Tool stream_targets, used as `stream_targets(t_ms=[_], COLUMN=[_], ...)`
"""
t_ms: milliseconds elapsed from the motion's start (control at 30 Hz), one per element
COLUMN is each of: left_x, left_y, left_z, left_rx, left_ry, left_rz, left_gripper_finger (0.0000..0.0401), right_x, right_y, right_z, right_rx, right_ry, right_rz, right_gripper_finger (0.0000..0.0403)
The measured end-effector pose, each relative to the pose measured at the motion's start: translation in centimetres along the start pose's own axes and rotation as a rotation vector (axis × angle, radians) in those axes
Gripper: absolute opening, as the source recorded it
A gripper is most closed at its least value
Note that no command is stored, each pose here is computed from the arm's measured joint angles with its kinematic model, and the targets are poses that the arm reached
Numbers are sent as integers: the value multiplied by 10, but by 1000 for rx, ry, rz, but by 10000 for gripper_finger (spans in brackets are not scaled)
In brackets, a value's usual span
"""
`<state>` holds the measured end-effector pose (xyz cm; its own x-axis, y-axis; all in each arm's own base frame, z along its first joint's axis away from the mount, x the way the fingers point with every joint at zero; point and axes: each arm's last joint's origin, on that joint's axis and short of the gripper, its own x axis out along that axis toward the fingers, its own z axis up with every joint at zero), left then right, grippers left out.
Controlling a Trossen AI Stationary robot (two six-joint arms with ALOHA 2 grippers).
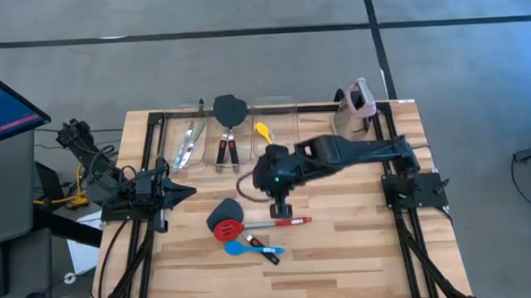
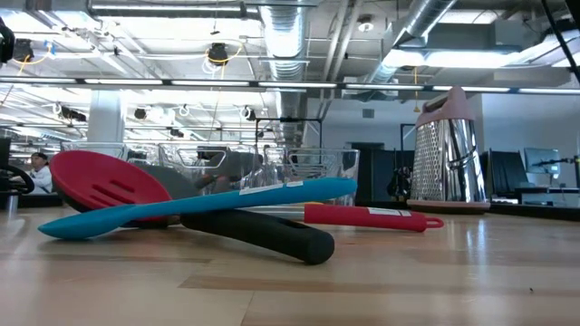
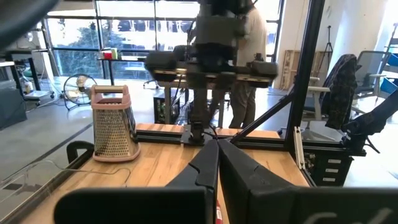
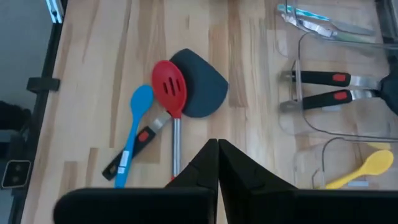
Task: Pick & Place Kitchen Items
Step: Put the blue spoon into the right transparent bin
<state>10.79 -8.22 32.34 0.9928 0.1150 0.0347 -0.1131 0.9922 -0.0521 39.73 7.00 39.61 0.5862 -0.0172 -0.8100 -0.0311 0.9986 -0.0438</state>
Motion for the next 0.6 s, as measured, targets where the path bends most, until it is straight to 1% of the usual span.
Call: stream_targets(t_ms=[233, 367, 500, 600], left_x=[0, 0, 0, 0], left_y=[0, 0, 0, 0], left_z=[0, 0, 0, 0], left_rx=[3, 3, 3, 3], left_ry=[2, 2, 2, 2], left_rz=[0, 0, 0, 0], left_gripper_finger=[1, 1, 1, 1], right_x=[-5, -8, -12, -13], right_y=[29, 44, 58, 62], right_z=[-3, -2, 5, 9], right_rx=[43, 73, 75, 63], right_ry=[-24, -89, -189, -236], right_rz=[-76, -124, -109, -94], right_gripper_finger=[3, 1, 1, 1])
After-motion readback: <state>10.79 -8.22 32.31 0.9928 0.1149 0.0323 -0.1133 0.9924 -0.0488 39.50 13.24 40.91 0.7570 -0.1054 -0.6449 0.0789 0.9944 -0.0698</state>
